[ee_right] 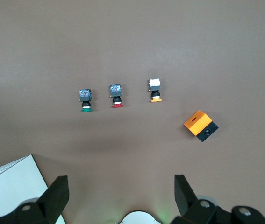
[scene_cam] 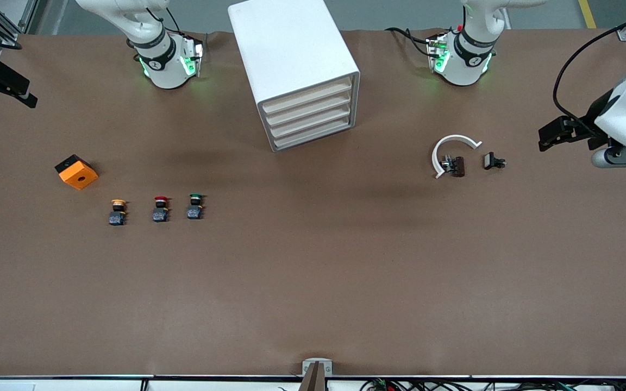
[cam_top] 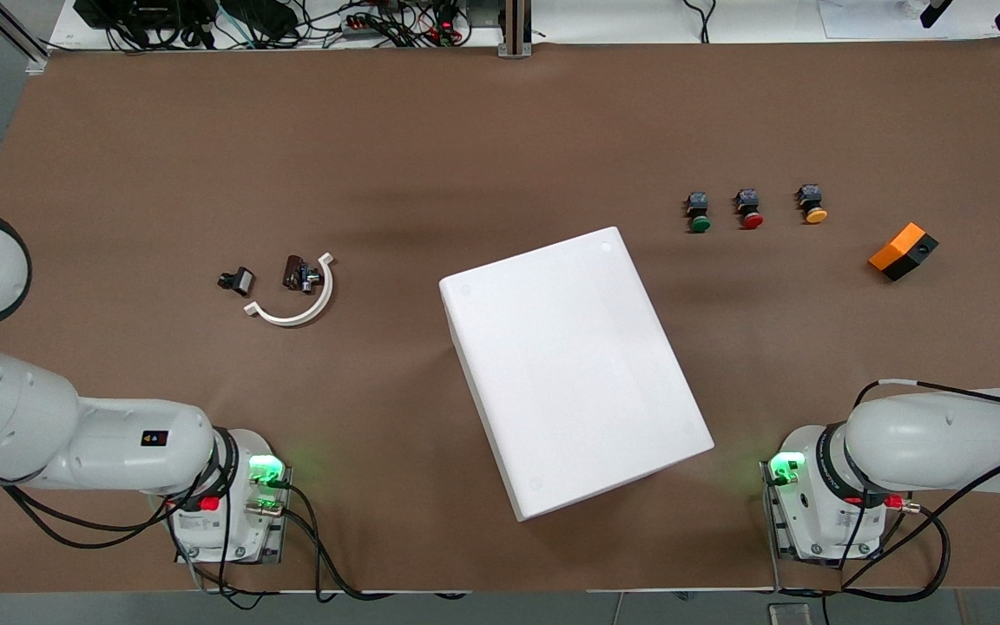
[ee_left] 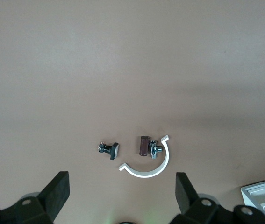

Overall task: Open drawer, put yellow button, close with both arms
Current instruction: 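Move the left gripper toward the cabinet while the right gripper reaches the buttons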

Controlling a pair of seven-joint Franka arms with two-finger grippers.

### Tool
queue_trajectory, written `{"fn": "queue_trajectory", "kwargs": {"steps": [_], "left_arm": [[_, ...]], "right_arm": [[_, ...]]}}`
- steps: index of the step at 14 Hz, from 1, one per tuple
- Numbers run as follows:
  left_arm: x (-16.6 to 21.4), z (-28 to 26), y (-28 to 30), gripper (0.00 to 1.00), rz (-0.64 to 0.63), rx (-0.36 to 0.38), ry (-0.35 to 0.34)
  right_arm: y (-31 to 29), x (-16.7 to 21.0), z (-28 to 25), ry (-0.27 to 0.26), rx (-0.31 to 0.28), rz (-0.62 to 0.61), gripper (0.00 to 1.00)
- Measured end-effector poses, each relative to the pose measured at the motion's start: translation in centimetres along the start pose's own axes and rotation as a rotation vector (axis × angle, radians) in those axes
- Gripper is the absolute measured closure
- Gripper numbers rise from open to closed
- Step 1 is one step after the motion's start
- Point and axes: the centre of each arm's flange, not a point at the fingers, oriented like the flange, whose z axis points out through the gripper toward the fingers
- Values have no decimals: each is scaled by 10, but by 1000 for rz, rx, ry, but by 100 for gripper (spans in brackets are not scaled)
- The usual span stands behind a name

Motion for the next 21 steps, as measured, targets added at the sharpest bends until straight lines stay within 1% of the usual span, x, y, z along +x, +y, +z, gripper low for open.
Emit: {"fn": "queue_trajectory", "kwargs": {"steps": [14,16,21], "left_arm": [[4,2,-8,0,-14,-2,-1],[4,2,-8,0,-15,-2,-1],[5,3,-8,0,-15,-2,5]], "right_arm": [[3,0,-3,7,1,4,0],[7,7,7,-17,0,12,0],[22,39,54,-103,-4,41,0]]}}
